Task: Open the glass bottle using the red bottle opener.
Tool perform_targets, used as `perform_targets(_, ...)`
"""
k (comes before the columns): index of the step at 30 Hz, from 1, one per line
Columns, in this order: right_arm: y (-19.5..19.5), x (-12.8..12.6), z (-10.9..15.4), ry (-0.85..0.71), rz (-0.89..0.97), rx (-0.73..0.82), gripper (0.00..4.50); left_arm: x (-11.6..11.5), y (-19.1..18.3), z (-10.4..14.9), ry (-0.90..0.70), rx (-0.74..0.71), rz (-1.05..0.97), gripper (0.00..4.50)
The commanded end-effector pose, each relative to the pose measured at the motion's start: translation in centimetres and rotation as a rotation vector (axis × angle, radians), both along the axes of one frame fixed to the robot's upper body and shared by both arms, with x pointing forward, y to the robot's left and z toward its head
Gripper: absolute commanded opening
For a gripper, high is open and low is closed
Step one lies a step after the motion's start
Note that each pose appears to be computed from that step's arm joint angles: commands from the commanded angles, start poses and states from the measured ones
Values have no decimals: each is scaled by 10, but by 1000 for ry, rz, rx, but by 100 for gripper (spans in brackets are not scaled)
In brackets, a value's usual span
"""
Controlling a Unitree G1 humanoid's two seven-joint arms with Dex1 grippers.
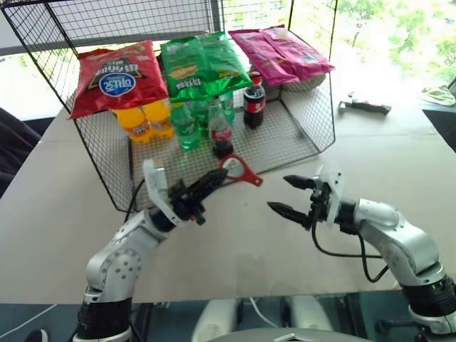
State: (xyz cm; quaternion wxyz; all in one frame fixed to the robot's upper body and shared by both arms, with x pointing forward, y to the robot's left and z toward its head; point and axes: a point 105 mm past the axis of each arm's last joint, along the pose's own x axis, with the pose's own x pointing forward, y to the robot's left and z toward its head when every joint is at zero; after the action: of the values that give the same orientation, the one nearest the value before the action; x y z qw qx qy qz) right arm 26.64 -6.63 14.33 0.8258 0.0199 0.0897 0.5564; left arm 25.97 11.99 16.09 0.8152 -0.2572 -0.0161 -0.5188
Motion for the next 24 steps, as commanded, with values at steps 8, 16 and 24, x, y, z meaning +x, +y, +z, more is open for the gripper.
perform_targets(8, 35, -31, 26, 145, 336, 15, 450, 2, -6, 0, -10, 3, -94, 8)
perform_targets(16, 41, -36, 25, 174, 395, -21, 450, 2, -2, -4, -17, 7, -64, 8)
perform_targets(24, 35, -41, 15, 204, 406, -80, 450, 2, -4, -6, -22, 8, -63, 8)
